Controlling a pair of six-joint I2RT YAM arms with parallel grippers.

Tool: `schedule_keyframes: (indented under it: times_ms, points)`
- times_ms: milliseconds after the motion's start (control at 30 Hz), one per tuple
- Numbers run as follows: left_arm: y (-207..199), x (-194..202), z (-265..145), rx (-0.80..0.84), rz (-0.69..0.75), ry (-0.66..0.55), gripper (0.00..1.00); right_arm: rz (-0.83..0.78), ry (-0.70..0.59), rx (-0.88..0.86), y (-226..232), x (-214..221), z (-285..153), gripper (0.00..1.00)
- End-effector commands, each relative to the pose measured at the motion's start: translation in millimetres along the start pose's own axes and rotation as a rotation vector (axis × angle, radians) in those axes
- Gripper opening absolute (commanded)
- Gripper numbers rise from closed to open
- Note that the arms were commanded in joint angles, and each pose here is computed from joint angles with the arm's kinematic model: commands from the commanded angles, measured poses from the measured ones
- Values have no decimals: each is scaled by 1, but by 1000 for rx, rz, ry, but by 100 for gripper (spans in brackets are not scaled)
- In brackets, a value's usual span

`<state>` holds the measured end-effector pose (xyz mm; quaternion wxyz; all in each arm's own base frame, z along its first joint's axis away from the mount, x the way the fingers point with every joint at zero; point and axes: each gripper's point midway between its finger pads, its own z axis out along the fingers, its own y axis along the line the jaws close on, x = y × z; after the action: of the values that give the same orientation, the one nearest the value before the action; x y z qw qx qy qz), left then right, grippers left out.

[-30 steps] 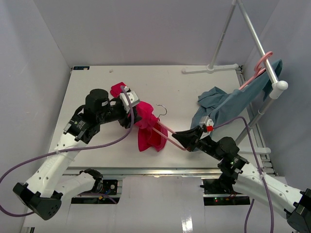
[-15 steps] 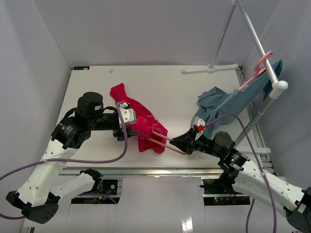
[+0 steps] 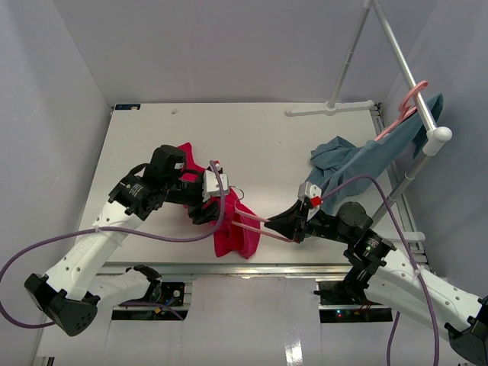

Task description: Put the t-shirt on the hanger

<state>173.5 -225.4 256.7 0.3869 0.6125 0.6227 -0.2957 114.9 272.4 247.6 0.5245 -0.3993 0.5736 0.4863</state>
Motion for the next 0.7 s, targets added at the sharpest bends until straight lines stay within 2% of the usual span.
schedule_keyframes:
  times_ms: [0, 67, 133, 167, 233, 267, 400, 533, 667]
  points:
    - [-8, -5, 8, 54, 30, -50, 69, -113, -120, -50, 11, -51, 2, 8]
    - [-15, -7, 9, 97, 26, -68, 62, -116, -119, -44, 10, -53, 4, 8]
    - [-25, -11, 9, 152, 31, -90, 49, -140, -125, -47, 10, -58, 5, 8]
    - [-29, -11, 9, 174, 28, -96, 40, -150, -126, -42, 8, -59, 5, 8]
    - [-31, -15, 7, 179, 36, -106, 5, -173, -128, -29, 5, -61, 6, 8]
    - [-31, -17, 5, 179, 40, -111, 0, -178, -126, -24, 4, -61, 7, 8]
    - [-32, -28, 0, 175, 39, -138, 0, -196, -115, 5, -3, -59, 7, 8]
    - [-27, -32, -1, 151, 13, -138, 0, -173, -110, 74, -15, -59, 8, 17]
    - [-16, -29, 0, 74, -51, -119, 0, -125, -130, 219, -38, -71, 5, 54]
